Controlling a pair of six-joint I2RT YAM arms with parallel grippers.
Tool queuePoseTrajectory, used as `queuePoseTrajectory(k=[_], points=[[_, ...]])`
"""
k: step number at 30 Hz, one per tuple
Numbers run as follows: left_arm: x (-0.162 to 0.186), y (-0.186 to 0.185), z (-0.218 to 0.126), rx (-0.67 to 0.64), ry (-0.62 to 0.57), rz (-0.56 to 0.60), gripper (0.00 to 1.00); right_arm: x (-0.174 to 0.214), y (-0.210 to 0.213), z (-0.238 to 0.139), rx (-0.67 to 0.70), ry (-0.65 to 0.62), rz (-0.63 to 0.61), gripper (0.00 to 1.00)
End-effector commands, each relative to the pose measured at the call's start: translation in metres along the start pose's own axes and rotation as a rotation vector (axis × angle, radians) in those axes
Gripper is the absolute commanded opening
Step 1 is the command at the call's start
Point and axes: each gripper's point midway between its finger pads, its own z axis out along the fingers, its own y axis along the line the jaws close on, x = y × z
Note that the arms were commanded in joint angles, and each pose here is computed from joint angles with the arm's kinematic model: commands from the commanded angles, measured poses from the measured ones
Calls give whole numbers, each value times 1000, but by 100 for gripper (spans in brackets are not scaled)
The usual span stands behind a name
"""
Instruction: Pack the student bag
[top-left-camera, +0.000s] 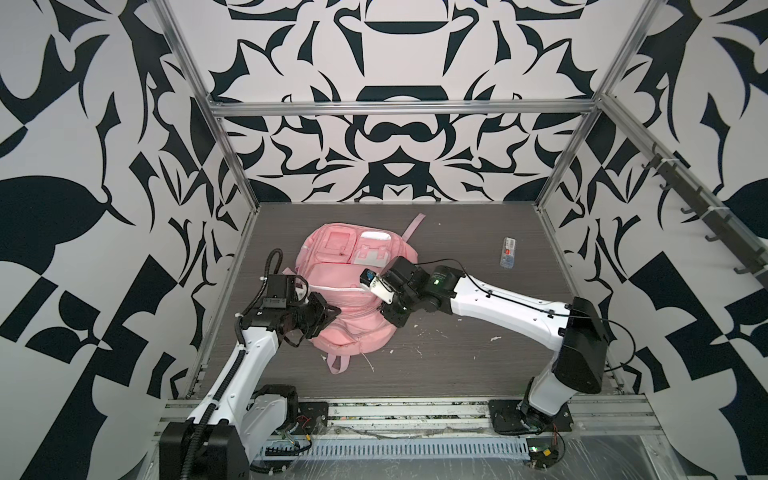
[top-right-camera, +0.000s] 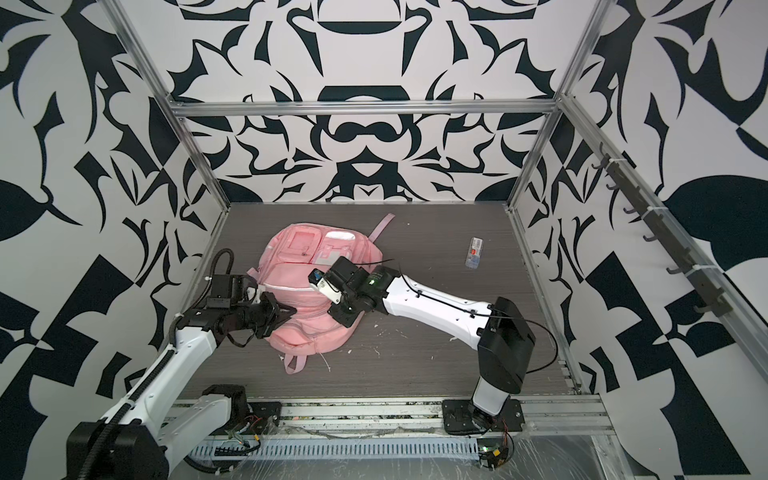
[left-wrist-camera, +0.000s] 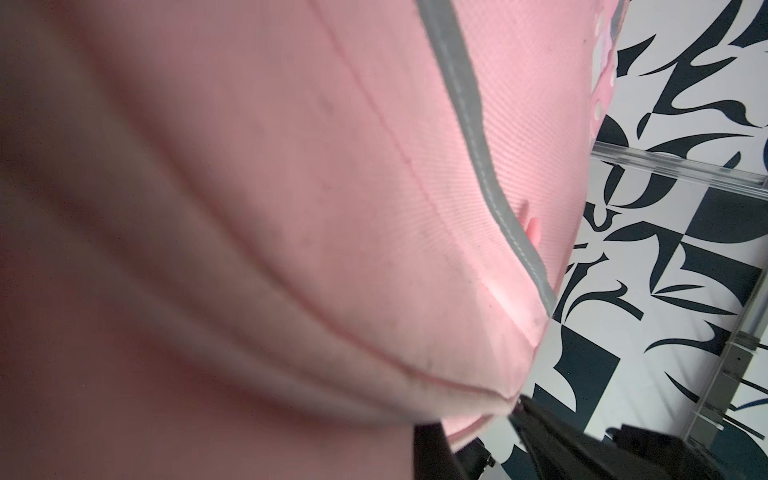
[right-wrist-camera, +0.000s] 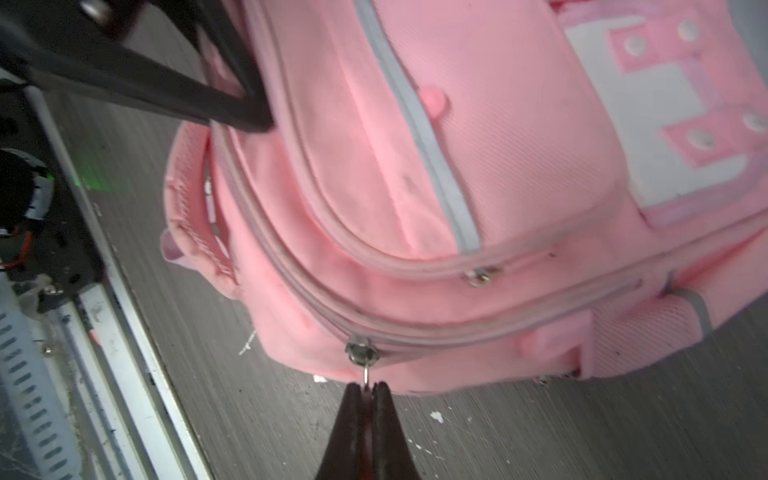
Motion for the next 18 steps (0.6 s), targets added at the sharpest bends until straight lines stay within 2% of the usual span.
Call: queuePoseTrajectory(k=[1, 11, 15, 18], points=[[-25, 16, -8, -102, -109, 24, 0, 14, -62, -25, 176, 54, 41, 0], [-25, 16, -7, -123, -72, 81, 0, 15, -142, -10, 284, 72, 163, 0], [-25, 19, -7, -139, -63, 101, 0, 10, -174, -6, 300, 30, 285, 0], [-25, 20, -3, -132, -48, 111, 0, -7, -187, -4, 305, -12, 326, 0]])
